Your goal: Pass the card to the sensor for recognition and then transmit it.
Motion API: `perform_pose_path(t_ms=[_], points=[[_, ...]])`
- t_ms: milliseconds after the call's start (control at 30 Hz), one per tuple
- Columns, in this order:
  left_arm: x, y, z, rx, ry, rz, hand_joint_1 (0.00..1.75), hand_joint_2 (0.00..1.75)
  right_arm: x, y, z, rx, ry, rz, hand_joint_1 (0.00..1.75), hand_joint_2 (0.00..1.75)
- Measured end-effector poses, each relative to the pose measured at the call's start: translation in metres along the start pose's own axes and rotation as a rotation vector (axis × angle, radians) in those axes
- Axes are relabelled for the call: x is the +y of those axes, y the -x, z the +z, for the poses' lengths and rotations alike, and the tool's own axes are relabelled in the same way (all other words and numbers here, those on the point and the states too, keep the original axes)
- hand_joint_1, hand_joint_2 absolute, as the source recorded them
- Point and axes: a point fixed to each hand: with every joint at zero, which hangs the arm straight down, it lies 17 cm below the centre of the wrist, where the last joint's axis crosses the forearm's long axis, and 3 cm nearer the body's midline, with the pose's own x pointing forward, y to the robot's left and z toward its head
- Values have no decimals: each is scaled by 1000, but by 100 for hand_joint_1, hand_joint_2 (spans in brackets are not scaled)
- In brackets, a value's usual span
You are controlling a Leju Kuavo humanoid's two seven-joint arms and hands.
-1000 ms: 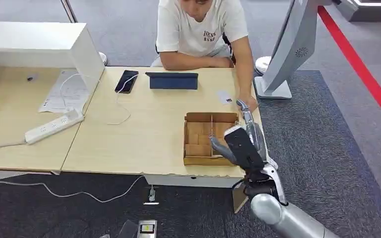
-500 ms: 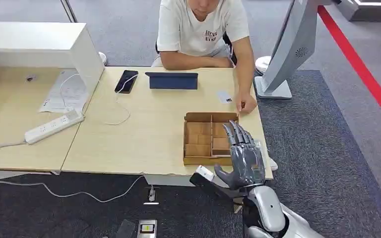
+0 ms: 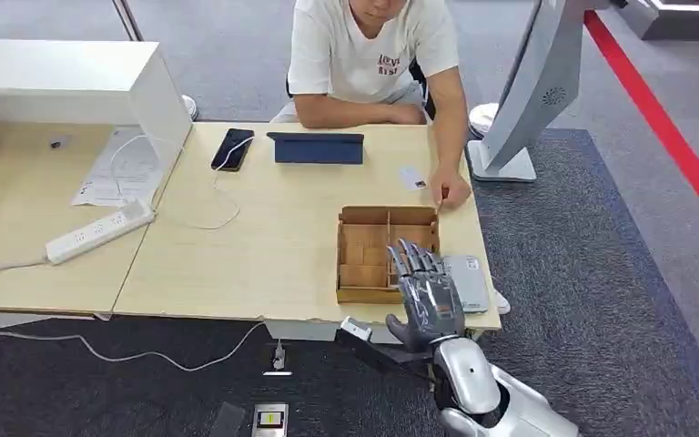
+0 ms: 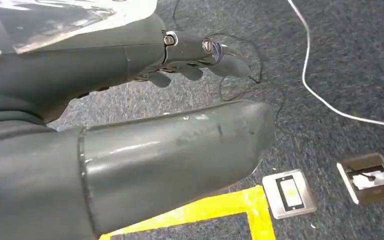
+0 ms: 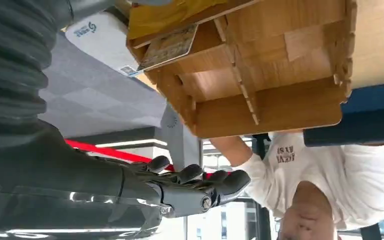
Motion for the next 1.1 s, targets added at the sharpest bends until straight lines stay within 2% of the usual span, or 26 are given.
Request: perform_pose_path(t_ms=[200,433,1100], points=[[1,4,1,22,-9,39,0,0,7,-7,-20,-26,-33,16,0,175],[1,3,1,27,-12,51,0,0,12,6,-39,17,-57,58,0,175],[2,10,2,42,-14,33,0,0,25,58,-42,148,-36,92,0,175]])
